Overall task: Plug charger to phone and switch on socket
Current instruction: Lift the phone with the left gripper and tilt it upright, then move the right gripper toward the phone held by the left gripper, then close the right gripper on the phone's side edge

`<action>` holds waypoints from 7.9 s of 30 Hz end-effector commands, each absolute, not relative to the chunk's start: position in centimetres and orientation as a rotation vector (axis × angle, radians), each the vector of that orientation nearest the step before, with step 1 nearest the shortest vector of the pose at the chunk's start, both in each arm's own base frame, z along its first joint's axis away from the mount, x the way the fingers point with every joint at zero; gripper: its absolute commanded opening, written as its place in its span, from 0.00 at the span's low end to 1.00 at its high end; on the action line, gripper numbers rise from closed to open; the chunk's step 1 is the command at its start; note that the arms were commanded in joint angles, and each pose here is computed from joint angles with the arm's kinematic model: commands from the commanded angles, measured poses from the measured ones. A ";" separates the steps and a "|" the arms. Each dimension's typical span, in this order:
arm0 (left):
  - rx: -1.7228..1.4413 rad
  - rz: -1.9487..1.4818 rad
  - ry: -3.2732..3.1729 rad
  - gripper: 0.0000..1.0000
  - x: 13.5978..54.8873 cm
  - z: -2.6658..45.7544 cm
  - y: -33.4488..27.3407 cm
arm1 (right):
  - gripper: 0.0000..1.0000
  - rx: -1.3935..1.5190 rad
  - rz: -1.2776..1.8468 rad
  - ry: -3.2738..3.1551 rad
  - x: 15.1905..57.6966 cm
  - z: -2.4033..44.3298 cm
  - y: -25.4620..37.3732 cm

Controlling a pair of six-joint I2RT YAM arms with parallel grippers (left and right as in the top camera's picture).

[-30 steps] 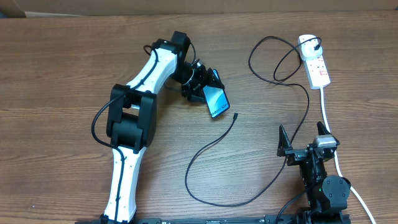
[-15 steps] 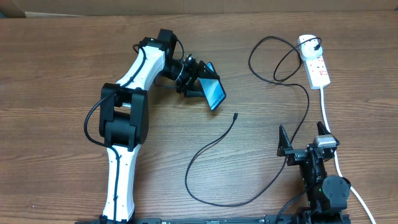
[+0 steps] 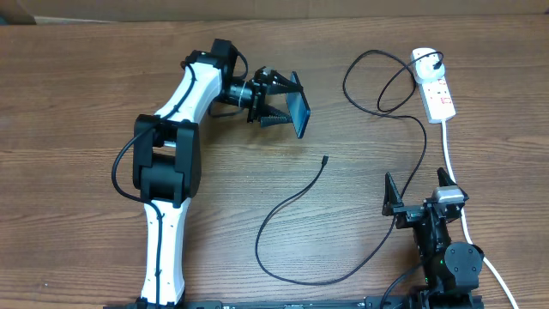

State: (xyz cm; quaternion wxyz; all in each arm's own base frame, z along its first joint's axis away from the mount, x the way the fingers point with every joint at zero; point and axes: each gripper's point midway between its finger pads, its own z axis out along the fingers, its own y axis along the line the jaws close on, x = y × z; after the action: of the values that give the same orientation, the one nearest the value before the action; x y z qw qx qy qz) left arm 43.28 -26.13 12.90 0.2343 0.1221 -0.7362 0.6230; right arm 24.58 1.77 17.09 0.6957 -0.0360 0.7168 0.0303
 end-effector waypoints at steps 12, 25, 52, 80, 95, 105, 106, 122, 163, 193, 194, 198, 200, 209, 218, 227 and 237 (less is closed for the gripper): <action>0.577 1.687 -1.764 0.63 43.2 14.9 -23.4 | 1.00 -0.081 0.067 1.590 24.6 17.0 1.8; 0.654 1.669 -1.730 0.64 41.2 16.2 -21.9 | 1.00 -0.082 0.067 1.590 24.6 17.0 1.8; 0.674 1.688 -1.732 0.65 41.7 16.2 -20.9 | 1.00 -0.081 0.067 1.590 24.6 17.0 1.8; 0.677 1.689 -1.731 0.65 41.7 16.2 -20.8 | 1.00 -0.770 0.741 1.074 13.9 29.4 14.4; 0.683 1.684 -1.727 0.65 41.7 16.2 -20.8 | 1.00 -0.678 1.464 1.686 18.7 32.5 15.6; 0.683 1.683 -1.727 0.65 41.7 16.2 -20.8 | 1.00 -0.325 1.618 1.924 23.7 29.4 15.8; 0.683 1.683 -1.727 0.65 41.7 16.2 -20.8 | 1.00 -0.278 1.581 1.951 24.3 29.0 16.5; 0.681 1.682 -1.729 0.65 41.7 16.2 -20.8 | 1.00 0.081 0.566 2.494 32.2 24.8 19.0; 0.674 1.675 -1.728 0.65 41.5 16.2 -21.2 | 0.52 0.121 0.440 2.351 38.6 20.1 26.6; 0.678 1.671 -1.725 0.65 41.5 16.2 -21.2 | 0.43 -0.147 0.392 2.398 38.1 17.9 28.0; 0.678 1.671 -1.725 0.65 41.5 16.2 -21.2 | 0.41 -0.148 0.389 2.400 38.1 17.8 28.1; 0.677 1.671 -1.725 0.65 41.5 16.2 -21.2 | 0.41 -0.182 0.383 2.383 38.3 18.0 28.2; 0.676 1.671 -1.726 0.65 41.5 16.2 -21.2 | 0.41 -0.198 0.377 2.380 38.3 18.1 28.2; 0.653 1.690 -1.745 0.64 41.7 16.0 -21.2 | 0.40 -0.198 0.381 2.377 38.4 18.2 28.3; 0.654 1.690 -1.744 0.64 41.7 16.0 -21.2 | 0.34 -0.219 0.421 2.395 37.9 18.0 28.8; 0.654 1.690 -1.745 0.63 41.7 16.0 -21.2 | 0.27 -0.209 0.401 2.388 38.1 18.0 28.5; 0.652 1.691 -1.746 0.67 41.7 16.0 -21.2 | 0.15 -0.205 0.403 2.388 38.1 18.0 28.5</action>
State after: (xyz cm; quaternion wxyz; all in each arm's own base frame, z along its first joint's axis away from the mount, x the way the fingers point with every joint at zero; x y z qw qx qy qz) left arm 41.21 -21.21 15.22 0.3123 0.2464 -0.6744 0.6220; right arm 37.81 28.11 17.33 0.3385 -0.0792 0.9252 0.1523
